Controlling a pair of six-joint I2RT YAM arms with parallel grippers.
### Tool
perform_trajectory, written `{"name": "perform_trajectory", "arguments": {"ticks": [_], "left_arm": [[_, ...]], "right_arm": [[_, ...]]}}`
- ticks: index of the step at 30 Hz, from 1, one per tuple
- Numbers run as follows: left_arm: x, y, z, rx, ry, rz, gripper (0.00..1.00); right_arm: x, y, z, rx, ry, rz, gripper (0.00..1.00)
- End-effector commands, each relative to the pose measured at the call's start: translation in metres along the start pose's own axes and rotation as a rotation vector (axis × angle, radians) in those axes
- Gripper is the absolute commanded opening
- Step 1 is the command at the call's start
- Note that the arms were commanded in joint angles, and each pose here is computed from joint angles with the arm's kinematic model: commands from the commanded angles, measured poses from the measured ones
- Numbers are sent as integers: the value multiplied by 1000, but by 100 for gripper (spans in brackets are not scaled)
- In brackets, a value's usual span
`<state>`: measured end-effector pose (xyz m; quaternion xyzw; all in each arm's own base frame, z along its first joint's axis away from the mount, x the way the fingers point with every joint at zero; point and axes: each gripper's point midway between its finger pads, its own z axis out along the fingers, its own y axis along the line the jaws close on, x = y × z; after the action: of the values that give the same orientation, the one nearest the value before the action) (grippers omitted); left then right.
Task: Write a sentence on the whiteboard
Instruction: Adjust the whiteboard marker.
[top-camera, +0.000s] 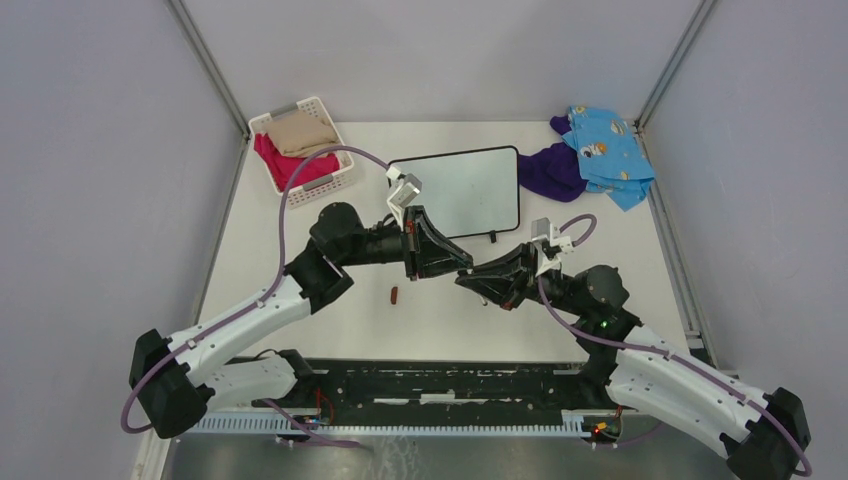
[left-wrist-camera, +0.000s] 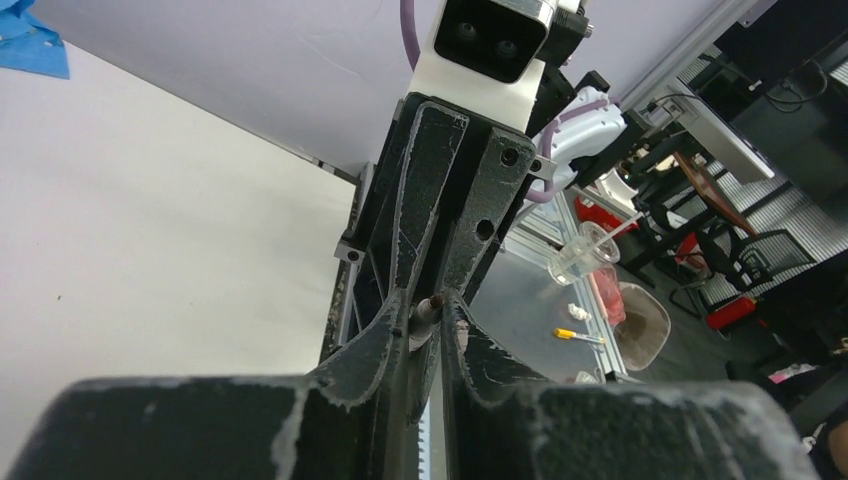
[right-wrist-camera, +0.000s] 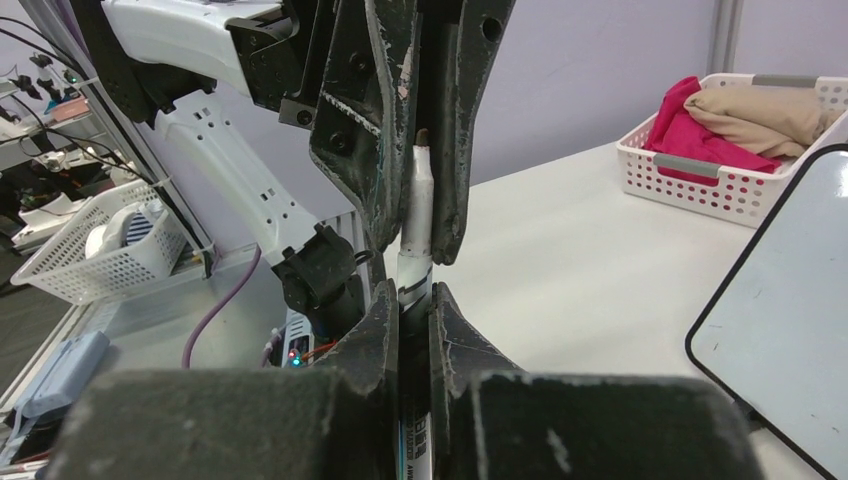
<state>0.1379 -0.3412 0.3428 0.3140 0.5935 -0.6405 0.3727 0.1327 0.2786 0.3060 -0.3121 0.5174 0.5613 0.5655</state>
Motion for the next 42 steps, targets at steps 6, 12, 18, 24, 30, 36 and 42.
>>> {"name": "perform_trajectory", "arguments": {"ticks": [6,12,18,24,30,36,42], "left_arm": [[-5,-7,2,29,-16,-1,2],[-26,4,-6,-96,-136,0,2],[-65,-1,-27,-128,-425,-95,2],[-101,-24,-45,-72,-607,-93,2],[-108,-35,-51,-47,-629,-76,2],[-139,-4,-75,-151,-894,-286,2],[-140,6,-74,-193,-905,-309,2]], "right_arm": [[-26,10,5,-36,-52,-34,0],[-35,2,-3,42,-100,-41,59],[-62,-7,-15,122,-298,29,73],[-87,-13,-21,157,-455,111,73],[-109,-9,-15,113,-545,219,73],[-122,-4,-3,37,-583,341,71],[-131,-5,4,22,-606,363,66]]}}
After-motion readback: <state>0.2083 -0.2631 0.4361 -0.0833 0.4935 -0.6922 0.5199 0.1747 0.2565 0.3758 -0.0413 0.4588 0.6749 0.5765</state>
